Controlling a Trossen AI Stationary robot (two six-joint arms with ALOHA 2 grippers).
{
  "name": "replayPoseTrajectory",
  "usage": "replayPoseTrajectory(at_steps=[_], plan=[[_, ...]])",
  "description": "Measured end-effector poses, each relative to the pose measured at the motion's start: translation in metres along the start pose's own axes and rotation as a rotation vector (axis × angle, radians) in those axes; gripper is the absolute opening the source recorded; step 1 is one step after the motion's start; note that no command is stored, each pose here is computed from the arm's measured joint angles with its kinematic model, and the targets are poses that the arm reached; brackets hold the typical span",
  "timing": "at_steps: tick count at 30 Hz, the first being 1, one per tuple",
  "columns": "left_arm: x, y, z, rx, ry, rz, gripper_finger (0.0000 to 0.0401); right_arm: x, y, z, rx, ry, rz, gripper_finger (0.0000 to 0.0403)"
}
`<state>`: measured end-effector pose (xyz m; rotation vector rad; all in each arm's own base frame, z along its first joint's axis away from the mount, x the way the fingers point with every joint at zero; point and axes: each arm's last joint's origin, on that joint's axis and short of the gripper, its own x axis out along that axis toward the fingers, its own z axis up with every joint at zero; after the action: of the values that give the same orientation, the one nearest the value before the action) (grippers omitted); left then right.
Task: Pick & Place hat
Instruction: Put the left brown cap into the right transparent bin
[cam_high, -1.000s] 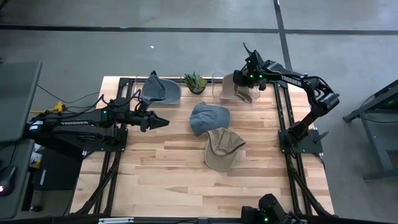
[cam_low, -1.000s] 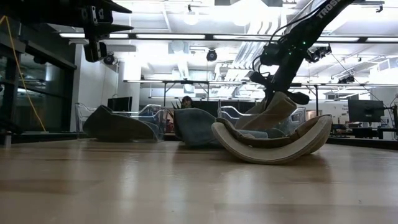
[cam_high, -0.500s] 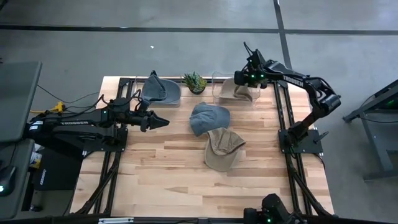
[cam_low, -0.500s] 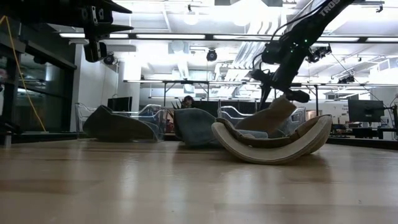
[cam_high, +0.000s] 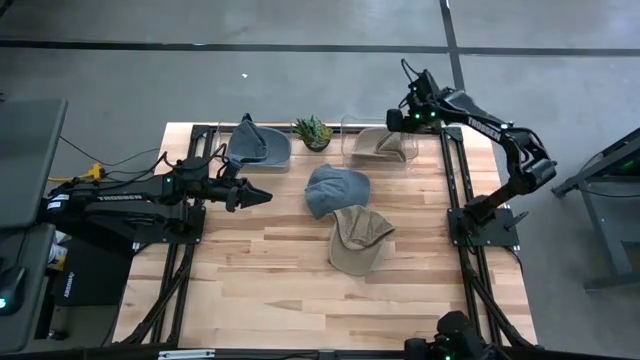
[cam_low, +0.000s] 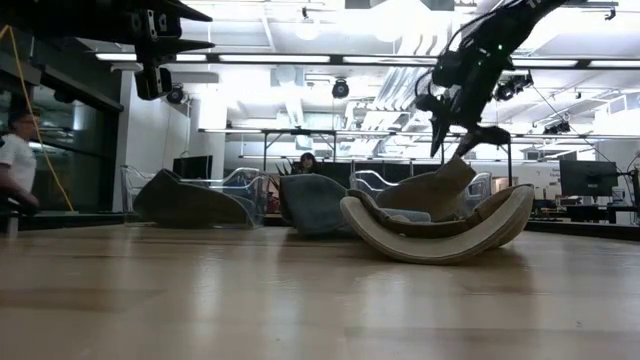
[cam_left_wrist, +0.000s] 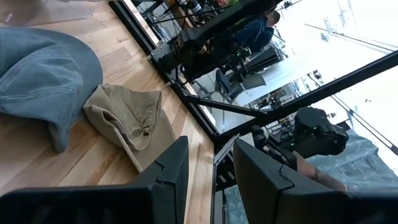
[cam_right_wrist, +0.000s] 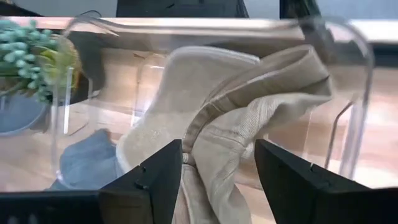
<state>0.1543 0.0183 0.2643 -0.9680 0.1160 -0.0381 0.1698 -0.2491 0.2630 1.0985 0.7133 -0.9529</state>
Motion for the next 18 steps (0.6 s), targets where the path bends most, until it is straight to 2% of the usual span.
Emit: replayPoseTrajectory(at_steps=[5,12,18], plan=[[0.000,0.000,0.000,0.000,0.000,0.000,0.0105,-0.020,0.013,0.008,-0.128,-0.007,0.009,0.0161],[0.000,0.000,0.000,-0.001,0.002,0.003,0.0105,-0.039,0.033,0.014,-0.294,-0.052,0.047,0.0018],[0.000,0.000,0.000,-0.001,0.003,0.005,0.0105,-0.040,0.041,0.010,-0.373,-0.051,0.053,0.0005]])
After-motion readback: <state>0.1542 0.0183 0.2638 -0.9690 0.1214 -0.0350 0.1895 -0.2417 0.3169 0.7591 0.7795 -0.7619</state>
